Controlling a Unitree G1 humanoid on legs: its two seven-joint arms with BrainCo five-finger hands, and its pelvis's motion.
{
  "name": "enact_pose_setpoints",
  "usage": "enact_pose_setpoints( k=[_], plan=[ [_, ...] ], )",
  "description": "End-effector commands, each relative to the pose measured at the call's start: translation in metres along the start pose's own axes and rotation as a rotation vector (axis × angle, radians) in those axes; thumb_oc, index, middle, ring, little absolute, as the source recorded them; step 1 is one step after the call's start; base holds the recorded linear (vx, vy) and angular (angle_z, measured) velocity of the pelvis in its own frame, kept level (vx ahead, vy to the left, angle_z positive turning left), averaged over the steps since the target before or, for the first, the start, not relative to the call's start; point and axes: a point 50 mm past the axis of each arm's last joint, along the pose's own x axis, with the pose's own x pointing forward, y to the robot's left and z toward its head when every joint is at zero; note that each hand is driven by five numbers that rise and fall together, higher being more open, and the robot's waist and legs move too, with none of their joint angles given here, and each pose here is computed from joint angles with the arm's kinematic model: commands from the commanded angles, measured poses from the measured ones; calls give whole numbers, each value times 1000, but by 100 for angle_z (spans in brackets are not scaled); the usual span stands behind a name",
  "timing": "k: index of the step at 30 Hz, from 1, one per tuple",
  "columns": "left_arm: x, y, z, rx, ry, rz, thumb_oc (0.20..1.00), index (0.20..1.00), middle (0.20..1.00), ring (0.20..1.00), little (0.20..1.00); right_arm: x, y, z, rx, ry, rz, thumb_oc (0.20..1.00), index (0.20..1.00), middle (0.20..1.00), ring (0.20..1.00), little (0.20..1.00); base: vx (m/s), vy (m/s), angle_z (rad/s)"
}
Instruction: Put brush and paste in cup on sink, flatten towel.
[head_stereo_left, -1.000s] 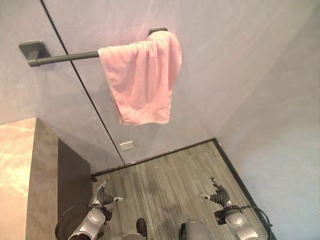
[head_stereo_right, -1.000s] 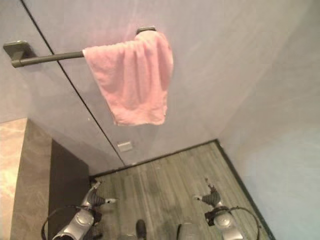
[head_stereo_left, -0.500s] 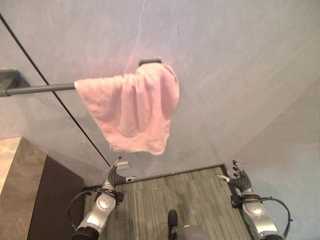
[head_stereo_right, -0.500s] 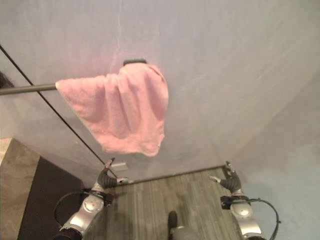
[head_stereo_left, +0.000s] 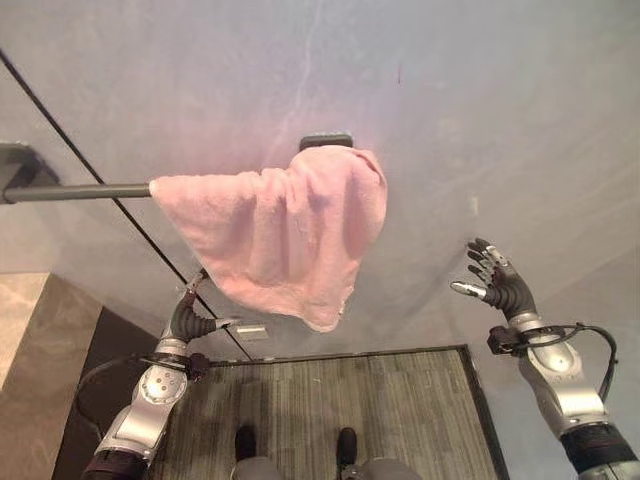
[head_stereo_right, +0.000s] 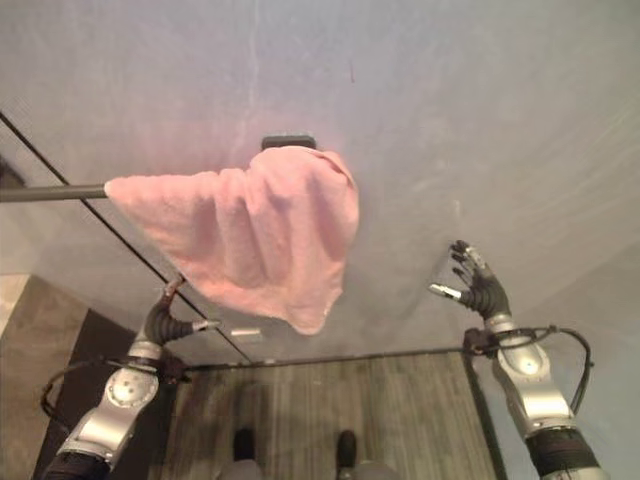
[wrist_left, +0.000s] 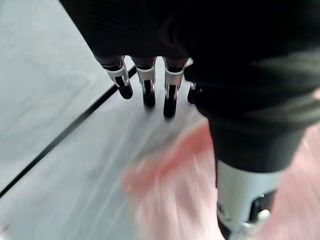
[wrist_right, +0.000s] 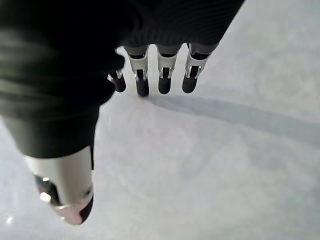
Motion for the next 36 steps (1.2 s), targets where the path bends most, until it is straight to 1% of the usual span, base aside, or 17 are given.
enact_pose_setpoints(
  k=[1, 3, 5, 6, 8, 9, 10, 13, 16, 18, 19, 26, 31, 35, 36],
  plan=[
    [3, 41, 22, 30, -131, 12, 1000, 1000, 1000, 1000, 1000, 18, 1, 30, 6, -103, 85, 1000, 1000, 1000, 1000, 1000, 141, 153, -19],
    [-1, 48, 24, 40, -141, -19, 1000, 1000, 1000, 1000, 1000, 21, 4, 32, 12, -102, 106, 1000, 1000, 1000, 1000, 1000, 118, 153, -16],
    [-1, 53, 28, -12, -159, -26, 1000, 1000, 1000, 1000, 1000, 25, 7, 32, 20, -98, 124, 1000, 1000, 1000, 1000, 1000, 108, 171, -14],
    [14, 52, 37, -89, -199, -35, 1000, 1000, 1000, 1000, 1000, 35, 12, 35, 20, -102, 129, 1000, 1000, 1000, 1000, 1000, 81, 171, -1],
    [24, 48, 50, -134, -252, -94, 1000, 1000, 1000, 1000, 1000, 43, 15, 37, 35, -98, 131, 1000, 1000, 1000, 1000, 1000, 31, 100, 4],
    [24, 48, 51, -134, -253, -94, 1000, 1000, 1000, 1000, 1000, 43, 15, 37, 35, -99, 131, 1000, 1000, 1000, 1000, 1000, 18, 56, 1],
    [34, 38, 67, -224, -310, -191, 1000, 1000, 1000, 1000, 1000, 51, 21, 39, 84, -92, 154, 1000, 1000, 1000, 1000, 1000, 18, 48, -2],
    [47, 19, 96, -328, -397, -321, 1000, 1000, 1000, 1000, 1000, 64, 33, 38, 173, -68, 200, 1000, 1000, 1000, 1000, 1000, 5, 30, -4],
    [53, 5, 119, -380, -465, -425, 1000, 1000, 1000, 1000, 1000, 76, 45, 48, 186, -66, 272, 1000, 1000, 1000, 1000, 1000, -18, -10, -7],
    [57, -9, 127, -424, -473, -490, 1000, 1000, 1000, 1000, 1000, 85, 70, 71, 242, -135, 378, 1000, 1000, 1000, 1000, 1000, -19, -14, -6],
    [57, -9, 127, -424, -473, -490, 1000, 1000, 1000, 1000, 1000, 85, 70, 71, 242, -136, 378, 1000, 1000, 1000, 1000, 1000, -14, -9, -5],
    [59, -24, 133, -411, -489, -473, 1000, 1000, 1000, 1000, 1000, 92, 117, 115, 313, -290, 482, 1000, 1000, 1000, 1000, 1000, -3, -5, -2],
    [58, -25, 124, -414, -448, -434, 1000, 1000, 1000, 1000, 1000, 87, 149, 138, 338, -373, 561, 1000, 1000, 1000, 1000, 1000, 0, 0, 0],
    [57, -23, 121, -399, -441, -418, 1000, 1000, 1000, 1000, 1000, 85, 156, 146, 341, -399, 570, 1000, 1000, 1000, 1000, 1000, -21, 29, 4],
    [57, -23, 121, -399, -438, -417, 1000, 1000, 1000, 1000, 1000, 84, 158, 148, 345, -405, 586, 555, 555, 555, 555, 555, -41, 39, 4]
  ],
)
